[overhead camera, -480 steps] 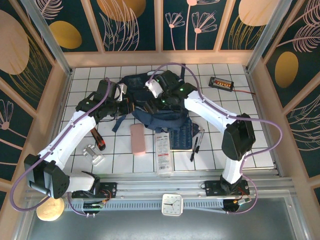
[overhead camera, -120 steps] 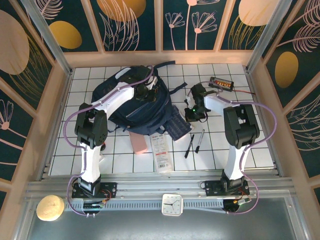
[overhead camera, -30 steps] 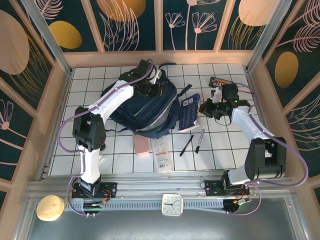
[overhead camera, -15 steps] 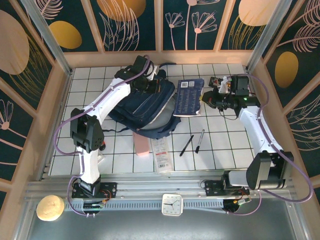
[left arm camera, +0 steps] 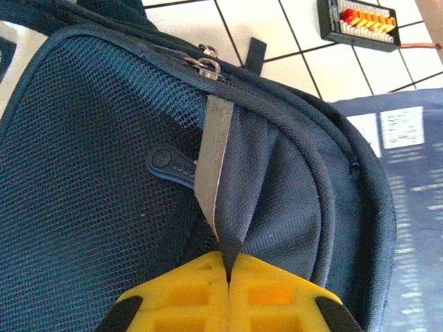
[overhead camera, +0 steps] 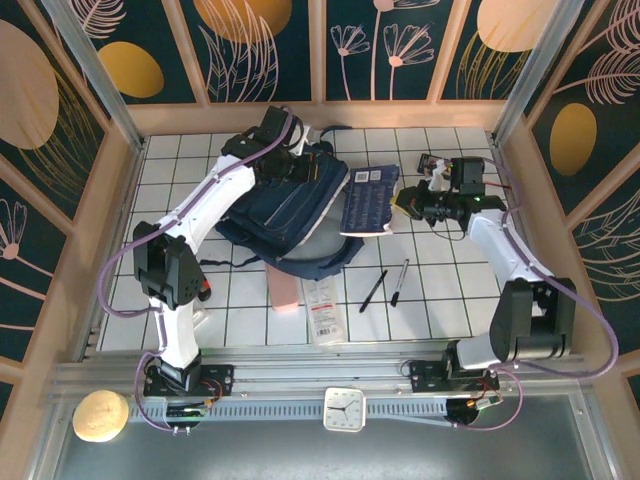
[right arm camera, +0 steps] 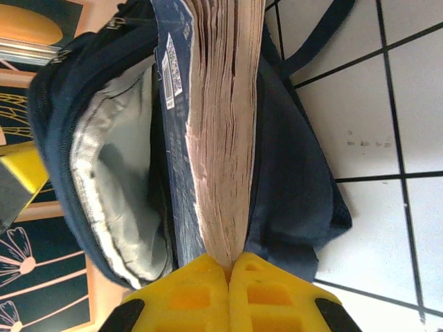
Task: Pack books, pencil case, and school supplies into a backpack
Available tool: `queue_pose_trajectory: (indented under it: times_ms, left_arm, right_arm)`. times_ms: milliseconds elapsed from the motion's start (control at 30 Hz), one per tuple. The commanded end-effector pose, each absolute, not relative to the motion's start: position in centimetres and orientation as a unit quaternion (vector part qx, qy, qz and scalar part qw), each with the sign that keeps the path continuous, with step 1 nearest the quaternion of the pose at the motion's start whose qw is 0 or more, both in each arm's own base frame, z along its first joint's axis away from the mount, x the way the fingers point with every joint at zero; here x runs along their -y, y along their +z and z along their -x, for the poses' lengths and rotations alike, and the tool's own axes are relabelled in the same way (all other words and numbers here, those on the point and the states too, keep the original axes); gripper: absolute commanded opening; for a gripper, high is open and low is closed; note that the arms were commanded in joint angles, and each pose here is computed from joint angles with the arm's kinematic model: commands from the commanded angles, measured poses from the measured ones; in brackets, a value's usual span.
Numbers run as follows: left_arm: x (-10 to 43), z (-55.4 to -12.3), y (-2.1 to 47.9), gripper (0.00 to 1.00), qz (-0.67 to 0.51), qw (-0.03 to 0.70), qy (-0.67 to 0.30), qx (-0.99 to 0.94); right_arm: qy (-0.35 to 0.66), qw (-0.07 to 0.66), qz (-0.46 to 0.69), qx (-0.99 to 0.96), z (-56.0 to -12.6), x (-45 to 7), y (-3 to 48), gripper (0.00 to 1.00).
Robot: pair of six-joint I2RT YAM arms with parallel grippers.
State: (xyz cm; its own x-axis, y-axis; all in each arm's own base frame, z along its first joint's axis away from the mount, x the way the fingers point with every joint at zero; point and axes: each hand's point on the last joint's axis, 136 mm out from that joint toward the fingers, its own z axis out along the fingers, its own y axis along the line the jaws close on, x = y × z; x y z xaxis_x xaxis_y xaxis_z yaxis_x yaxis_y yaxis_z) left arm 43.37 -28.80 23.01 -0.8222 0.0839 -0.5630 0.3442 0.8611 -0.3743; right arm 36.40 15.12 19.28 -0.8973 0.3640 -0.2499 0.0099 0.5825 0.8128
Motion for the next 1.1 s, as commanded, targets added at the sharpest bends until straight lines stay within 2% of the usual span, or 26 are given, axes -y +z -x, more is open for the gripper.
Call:
queue_pose_trajectory:
  times_ms: [0, 267, 533, 567, 633, 667, 700, 767, 1067]
  left_arm:
    - [29.8, -43.3, 28.4, 0.00, -0.116, 0.327, -0.291, -0.892]
    - [30.4, -43.3, 28.2, 0.00, -0.122, 0.327, -0.305, -0.886]
    - [30.9, -43.7, 27.9, 0.00, -0.123, 0.325, -0.315, -0.883]
    - [30.9, -43.7, 27.9, 0.00, -0.123, 0.325, -0.314, -0.883]
    - [30.9, -43.9, 27.5, 0.00, -0.121, 0.324, -0.311, -0.885]
    - [30.9, -44.0, 27.2, 0.00, -0.120, 0.324, -0.308, -0.887]
    - [30.8, -44.1, 27.0, 0.00, -0.119, 0.324, -0.305, -0.888]
    - [30.6, -44.5, 26.7, 0.00, -0.113, 0.326, -0.299, -0.889]
    - [30.8, -45.7, 24.7, 0.00, -0.105, 0.313, -0.299, -0.896]
  right_arm:
    - [0.485, 0.208, -0.078, -0.846, -37.3, -17.5, 20.2, 0.00]
    - [0.533, 0.152, -0.066, -0.829, -40.0, -24.2, 16.8, 0.00]
    - [0.570, 0.142, -0.051, -0.808, -44.6, -32.7, 14.8, 0.00]
    - [0.564, 0.138, -0.046, -0.813, -44.8, -33.2, 14.6, 0.04]
    - [0.539, 0.139, -0.039, -0.830, -44.4, -33.0, 14.6, 0.35]
    - [0.519, 0.148, -0.039, -0.841, -44.0, -32.3, 14.6, 0.47]
    - [0.499, 0.152, -0.039, -0.852, -43.6, -31.4, 14.6, 0.54]
    - [0.460, 0.154, -0.030, -0.874, -42.3, -29.5, 14.8, 0.60]
    - [0.342, 0.163, -0.069, -0.923, -34.7, -21.1, 16.0, 0.62]
